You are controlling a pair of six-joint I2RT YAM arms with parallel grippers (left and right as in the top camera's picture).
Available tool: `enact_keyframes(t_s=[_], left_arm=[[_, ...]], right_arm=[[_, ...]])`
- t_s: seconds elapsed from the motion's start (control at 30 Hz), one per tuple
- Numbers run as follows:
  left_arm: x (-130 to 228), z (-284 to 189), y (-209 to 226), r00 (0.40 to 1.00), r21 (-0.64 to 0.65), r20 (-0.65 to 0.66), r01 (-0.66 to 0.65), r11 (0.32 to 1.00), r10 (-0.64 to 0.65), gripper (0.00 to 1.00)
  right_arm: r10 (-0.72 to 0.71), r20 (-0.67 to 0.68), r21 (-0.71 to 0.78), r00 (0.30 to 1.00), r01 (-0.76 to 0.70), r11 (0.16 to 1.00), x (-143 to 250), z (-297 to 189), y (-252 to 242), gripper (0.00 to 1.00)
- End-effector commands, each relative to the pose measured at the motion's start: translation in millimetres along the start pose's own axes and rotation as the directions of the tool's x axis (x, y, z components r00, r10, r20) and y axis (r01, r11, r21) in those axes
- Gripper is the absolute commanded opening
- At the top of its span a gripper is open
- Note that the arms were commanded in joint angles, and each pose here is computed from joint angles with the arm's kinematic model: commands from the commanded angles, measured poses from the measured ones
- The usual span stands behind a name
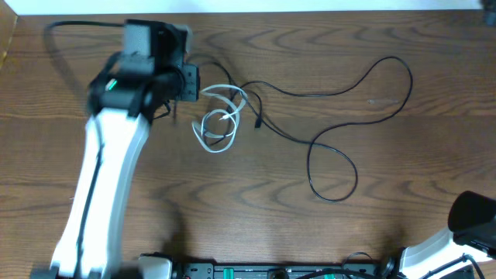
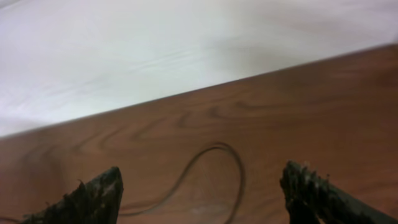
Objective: Untangle cables
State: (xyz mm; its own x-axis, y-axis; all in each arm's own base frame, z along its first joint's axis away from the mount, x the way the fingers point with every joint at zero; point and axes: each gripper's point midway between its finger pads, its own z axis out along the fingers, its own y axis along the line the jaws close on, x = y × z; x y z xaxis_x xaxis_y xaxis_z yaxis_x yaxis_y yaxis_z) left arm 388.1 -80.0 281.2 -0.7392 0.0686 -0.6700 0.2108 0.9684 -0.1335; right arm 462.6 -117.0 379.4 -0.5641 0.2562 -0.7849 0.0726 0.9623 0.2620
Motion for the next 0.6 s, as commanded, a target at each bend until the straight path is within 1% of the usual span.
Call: enact_keyframes(t_s=[0.0, 0.07, 0.13, 0.2, 0.4, 0.57], left_arm=[[-32.3, -63.7, -39.5, 0.977, 0.157, 0.207, -0.087, 0.984, 0.054, 0.08], [-42.8, -88.7, -54.0, 0.954, 0.211, 0.293, -0.132, 0.969, 0.066, 0.08], [-49.1, -105.9, -60.6, 0.934, 0.227, 0.349, -0.160, 0.961, 0.073, 0.07], [-52.2, -115.5, -63.4, 0.922, 0.231, 0.379, -0.172, 0.958, 0.074, 0.07], [-66.7, -127.7, -66.2, 0.892, 0.232, 0.447, -0.181, 0.956, 0.061, 0.07], [-87.7, -139.9, -68.8, 0.850, 0.240, 0.527, -0.178, 0.954, 0.026, 0.07]], right_arm=[[-0.106, -0.026, -0.108, 0.994, 0.103, 0.989, 9.7, 6.1, 43.7, 0.82], [-0.130, -0.047, -0.144, 0.990, 0.122, 0.982, 17.2, 13.6, 61.8, 0.82], [-0.161, -0.072, -0.180, 0.984, 0.146, 0.973, 26.5, 23.1, 79.1, 0.83], [-0.183, -0.099, -0.212, 0.978, 0.159, 0.964, 37.1, 33.4, 94.2, 0.84], [-0.271, -0.170, -0.300, 0.947, 0.213, 0.930, 71.6, 57.7, 131.1, 0.85], [-0.321, -0.220, -0.362, 0.921, 0.229, 0.904, 99.8, 68.4, 158.1, 0.85]])
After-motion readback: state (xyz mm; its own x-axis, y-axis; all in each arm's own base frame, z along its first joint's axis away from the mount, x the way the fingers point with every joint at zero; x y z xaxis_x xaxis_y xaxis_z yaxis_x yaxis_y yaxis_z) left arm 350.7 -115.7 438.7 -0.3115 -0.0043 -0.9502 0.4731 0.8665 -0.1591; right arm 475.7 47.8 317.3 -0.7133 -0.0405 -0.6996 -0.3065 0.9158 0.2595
